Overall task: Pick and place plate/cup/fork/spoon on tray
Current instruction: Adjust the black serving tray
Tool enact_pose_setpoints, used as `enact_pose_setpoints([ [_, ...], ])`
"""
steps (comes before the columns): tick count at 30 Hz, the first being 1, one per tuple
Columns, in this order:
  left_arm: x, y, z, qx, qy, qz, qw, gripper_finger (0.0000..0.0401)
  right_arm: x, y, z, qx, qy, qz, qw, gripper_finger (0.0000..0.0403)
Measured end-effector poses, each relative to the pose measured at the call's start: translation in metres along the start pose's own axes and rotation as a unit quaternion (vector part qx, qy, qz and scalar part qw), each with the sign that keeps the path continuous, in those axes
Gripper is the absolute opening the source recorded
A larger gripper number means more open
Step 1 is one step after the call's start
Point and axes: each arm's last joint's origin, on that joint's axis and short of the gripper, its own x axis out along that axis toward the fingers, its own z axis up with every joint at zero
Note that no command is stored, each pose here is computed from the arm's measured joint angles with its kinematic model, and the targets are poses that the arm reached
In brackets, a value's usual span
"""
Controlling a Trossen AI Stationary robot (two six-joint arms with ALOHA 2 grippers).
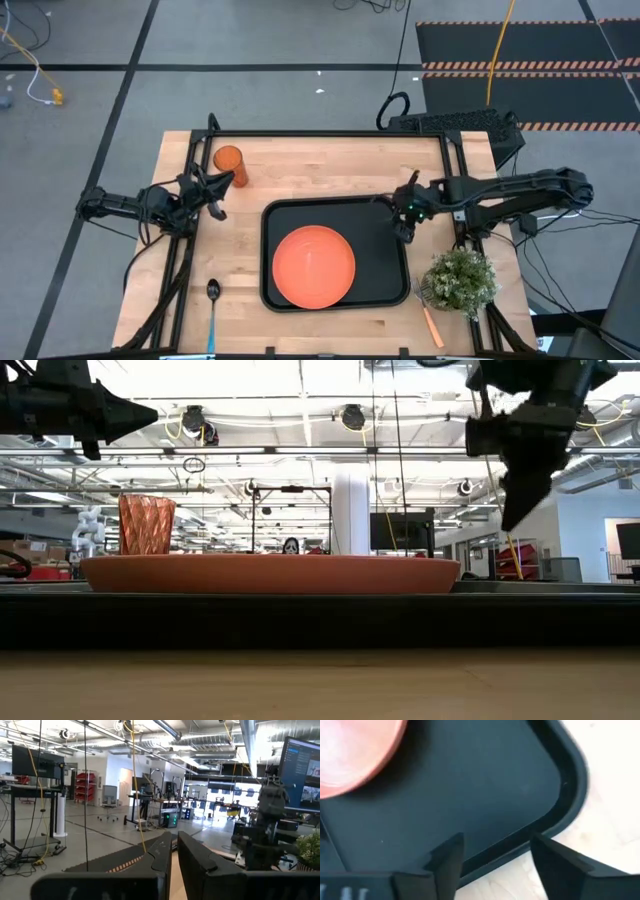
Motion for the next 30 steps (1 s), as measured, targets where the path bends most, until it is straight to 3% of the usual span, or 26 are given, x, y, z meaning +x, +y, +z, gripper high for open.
enact_pose_setpoints([
  [9,0.0,0.0,0.001,0.0,-0.004,0.0,1.0,0.0033,0.057,-0.014,-0.034,-0.047,0.073,-0.039,0.995,0.0253],
  [16,0.0,0.0,0.001,0.012,-0.004,0.0,1.0,0.0033,0.065,-0.016,-0.03,-0.012,0.051,-0.046,0.998,0.0251],
  [22,0.0,0.0,0.001,0.012,-0.004,0.0,1.0,0.0033,0.07,-0.021,-0.027,0.079,0.025,-0.09,0.992,0.0205],
  [30,0.0,0.0,0.001,0.012,-0.002,0.0,1.0,0.0033,0.081,-0.019,-0.025,0.104,0.033,-0.088,0.99,0.0127],
])
